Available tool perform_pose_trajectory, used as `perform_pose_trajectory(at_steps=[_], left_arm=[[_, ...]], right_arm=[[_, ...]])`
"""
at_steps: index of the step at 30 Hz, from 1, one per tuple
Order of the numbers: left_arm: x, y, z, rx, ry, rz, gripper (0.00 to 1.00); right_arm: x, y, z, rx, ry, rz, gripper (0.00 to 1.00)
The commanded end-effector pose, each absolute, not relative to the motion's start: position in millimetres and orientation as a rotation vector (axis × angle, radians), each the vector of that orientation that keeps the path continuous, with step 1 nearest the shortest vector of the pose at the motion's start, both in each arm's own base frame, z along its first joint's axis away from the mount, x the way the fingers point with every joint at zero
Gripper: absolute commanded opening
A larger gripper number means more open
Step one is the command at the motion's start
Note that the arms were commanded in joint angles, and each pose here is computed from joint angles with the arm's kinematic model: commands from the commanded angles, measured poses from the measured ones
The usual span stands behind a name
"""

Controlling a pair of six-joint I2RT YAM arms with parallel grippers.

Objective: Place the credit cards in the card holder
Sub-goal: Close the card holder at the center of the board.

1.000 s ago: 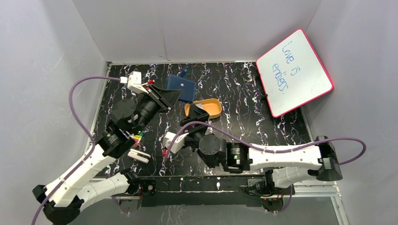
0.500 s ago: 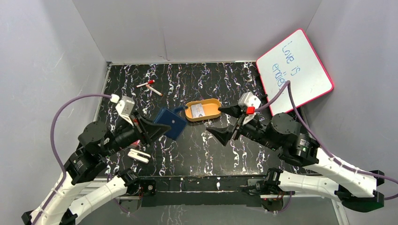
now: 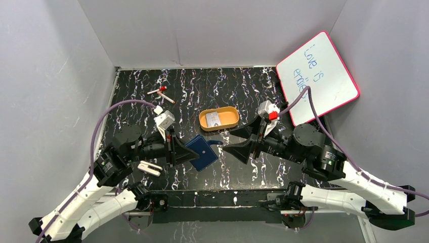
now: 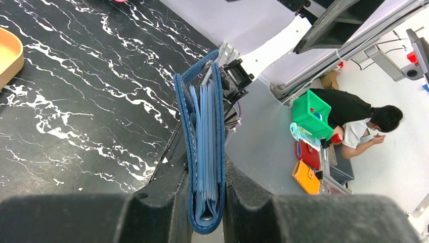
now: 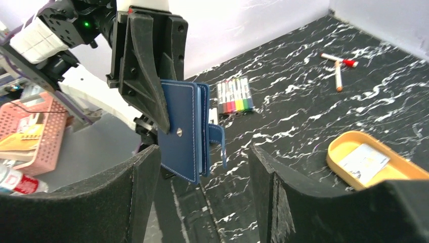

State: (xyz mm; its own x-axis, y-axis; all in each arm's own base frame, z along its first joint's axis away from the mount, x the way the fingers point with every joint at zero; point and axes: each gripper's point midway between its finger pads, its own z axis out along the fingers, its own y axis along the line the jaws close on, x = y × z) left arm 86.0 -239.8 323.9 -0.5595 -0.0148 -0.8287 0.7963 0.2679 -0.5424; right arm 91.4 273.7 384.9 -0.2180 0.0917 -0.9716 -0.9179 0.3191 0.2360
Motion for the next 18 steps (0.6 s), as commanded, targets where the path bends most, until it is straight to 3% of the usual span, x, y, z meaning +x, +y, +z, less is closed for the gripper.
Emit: perform_pose_trajectory(at_steps=[1, 18], left_arm=[[72, -238, 339, 0.788, 1.678, -1.418, 0.0], [60, -234, 347, 0.844, 1.617, -1.45, 0.0]], right_arm=[[79, 274, 388, -0.768, 1.476, 1.258, 0.69], [82, 291, 379, -0.721, 1.508, 1.317, 0.46]])
